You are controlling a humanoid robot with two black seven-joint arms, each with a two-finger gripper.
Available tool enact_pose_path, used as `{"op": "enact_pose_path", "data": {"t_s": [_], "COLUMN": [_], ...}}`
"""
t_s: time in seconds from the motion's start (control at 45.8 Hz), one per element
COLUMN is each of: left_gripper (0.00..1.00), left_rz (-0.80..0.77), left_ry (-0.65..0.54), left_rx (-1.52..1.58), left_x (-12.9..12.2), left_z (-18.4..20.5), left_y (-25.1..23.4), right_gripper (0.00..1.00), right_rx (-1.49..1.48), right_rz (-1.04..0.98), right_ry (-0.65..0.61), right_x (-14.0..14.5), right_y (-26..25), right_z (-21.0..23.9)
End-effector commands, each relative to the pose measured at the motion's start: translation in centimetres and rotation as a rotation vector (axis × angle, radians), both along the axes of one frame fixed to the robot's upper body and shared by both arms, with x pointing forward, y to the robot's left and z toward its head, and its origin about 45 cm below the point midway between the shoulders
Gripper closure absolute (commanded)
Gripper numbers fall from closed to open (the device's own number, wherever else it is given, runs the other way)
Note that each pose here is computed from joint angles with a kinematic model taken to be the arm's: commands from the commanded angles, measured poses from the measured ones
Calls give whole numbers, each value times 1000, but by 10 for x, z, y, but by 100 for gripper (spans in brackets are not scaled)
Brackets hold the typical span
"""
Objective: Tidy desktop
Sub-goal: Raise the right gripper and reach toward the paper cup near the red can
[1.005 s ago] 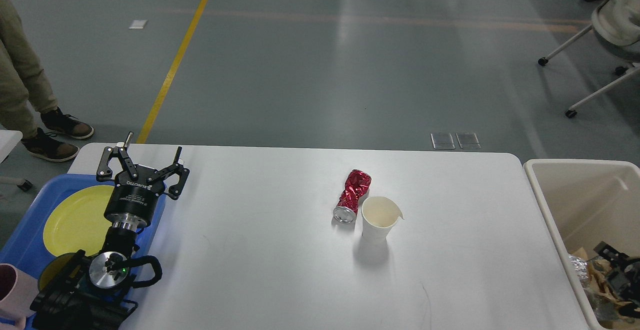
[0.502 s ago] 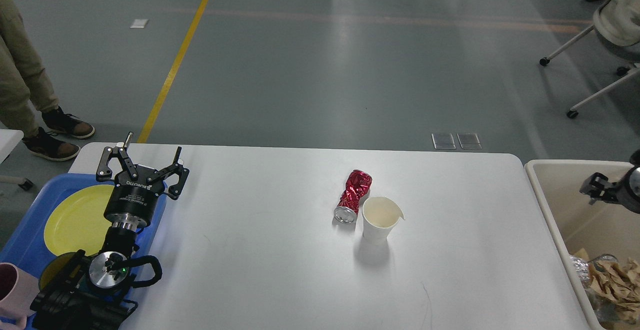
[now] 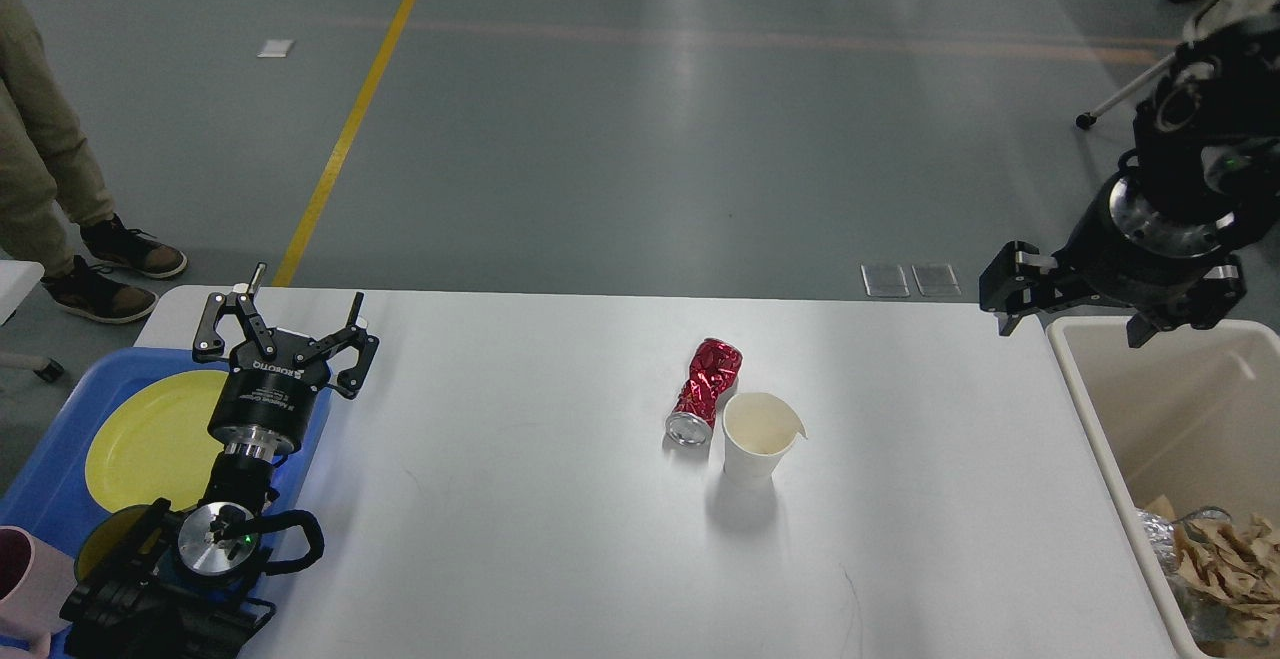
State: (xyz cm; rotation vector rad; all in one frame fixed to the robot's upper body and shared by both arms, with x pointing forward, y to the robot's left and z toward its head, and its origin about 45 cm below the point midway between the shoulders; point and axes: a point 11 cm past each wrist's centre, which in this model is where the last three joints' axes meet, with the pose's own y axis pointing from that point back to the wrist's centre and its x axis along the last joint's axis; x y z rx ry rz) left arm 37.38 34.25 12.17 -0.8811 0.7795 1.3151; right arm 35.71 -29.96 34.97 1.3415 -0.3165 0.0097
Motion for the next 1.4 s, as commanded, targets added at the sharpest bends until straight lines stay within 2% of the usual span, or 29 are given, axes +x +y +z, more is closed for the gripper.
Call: {"op": "enact_pose_path", "data": {"t_s": [0.0,0.131,0.262,0.546,0.655,0.786,1.114,1.376], "left_gripper": [4,4,4,4,4,4,4,4], "left_rz": [0,0,1,0,0,0,-1,0], "left_ry": [0,2,1,0,0,0,-1,0], "left_rx": [1,1,0,1,1,1,1,1], "left_x": [0,0,0,0,0,0,0,0], "left_z": [0,0,0,0,0,0,0,0], "left_y": [0,0,0,0,0,0,0,0], "right_gripper": [2,5,5,2,1,1,1,1], "right_rx": [34,201,246,259,262,292,292,363], "right_rz": [27,135,187,181,155,130,50,30], "right_ry": [4,9,2,11,26,22,111,102], "right_x": [-7,-22,-28,-25,-18,2,21,26], "right_y": [27,68,87,88,81,81,73,89], "right_z": [7,12,21,13,-4,-30,-152,-184]}}
